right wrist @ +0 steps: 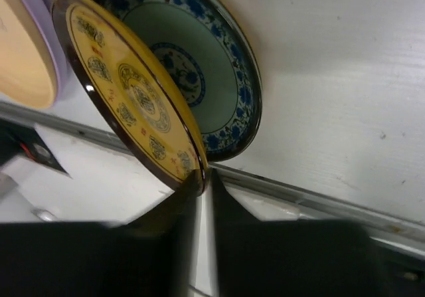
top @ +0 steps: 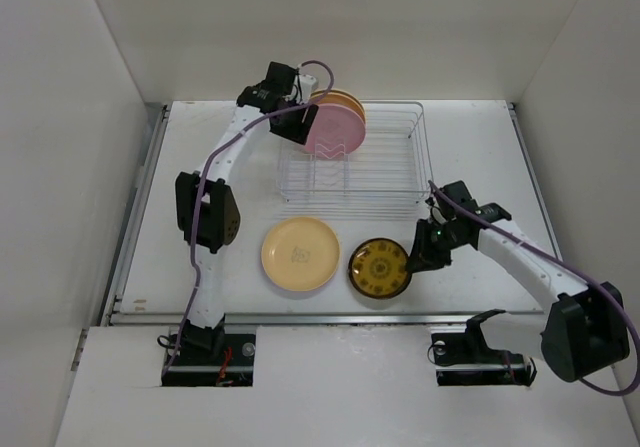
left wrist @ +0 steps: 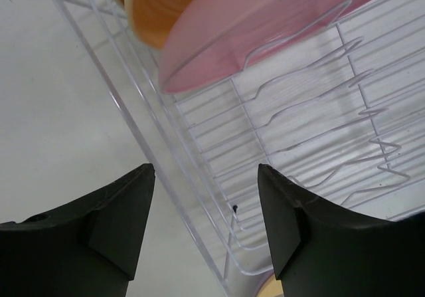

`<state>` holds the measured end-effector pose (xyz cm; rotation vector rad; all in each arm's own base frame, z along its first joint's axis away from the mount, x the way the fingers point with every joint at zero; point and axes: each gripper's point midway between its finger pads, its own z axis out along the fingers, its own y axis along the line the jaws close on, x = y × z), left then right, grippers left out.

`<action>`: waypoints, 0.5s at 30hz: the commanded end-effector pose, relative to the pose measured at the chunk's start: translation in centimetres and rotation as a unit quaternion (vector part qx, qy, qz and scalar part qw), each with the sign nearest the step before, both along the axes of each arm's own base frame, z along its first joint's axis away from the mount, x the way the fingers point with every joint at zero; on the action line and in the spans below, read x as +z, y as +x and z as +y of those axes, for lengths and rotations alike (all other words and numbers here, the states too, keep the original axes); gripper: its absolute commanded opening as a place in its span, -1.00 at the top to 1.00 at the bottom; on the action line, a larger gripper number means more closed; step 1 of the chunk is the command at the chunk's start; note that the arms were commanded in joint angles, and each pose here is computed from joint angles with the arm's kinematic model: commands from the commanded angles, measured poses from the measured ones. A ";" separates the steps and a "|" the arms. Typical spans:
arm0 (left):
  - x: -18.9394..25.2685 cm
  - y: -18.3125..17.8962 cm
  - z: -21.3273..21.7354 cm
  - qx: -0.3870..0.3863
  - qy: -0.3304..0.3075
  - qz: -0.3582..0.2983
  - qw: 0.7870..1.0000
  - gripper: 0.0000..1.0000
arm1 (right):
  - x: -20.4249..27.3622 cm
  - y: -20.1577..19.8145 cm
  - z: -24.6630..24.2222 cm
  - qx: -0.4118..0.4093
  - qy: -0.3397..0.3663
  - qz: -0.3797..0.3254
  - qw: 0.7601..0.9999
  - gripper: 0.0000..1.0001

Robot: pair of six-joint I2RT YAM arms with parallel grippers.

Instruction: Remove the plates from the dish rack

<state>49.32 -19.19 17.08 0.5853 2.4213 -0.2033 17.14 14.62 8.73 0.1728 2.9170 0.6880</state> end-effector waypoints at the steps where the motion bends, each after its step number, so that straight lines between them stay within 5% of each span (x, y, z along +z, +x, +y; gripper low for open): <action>1: 3.5 1.9 -0.7 -0.023 0.013 -0.076 0.997 -0.21 | -0.5 0.4 -0.2 -0.028 -0.007 0.013 1.000 0.05; 5: 3.0 2.4 -1.2 -0.028 0.030 -0.087 0.995 -0.21 | 1.3 2.2 -0.3 -0.035 -0.017 -0.013 0.999 -0.51; 15: 1.9 4.8 -1.8 -0.031 0.048 -0.119 0.991 -0.24 | 8.5 9.2 -2.0 -0.058 -0.088 -0.141 0.984 -0.56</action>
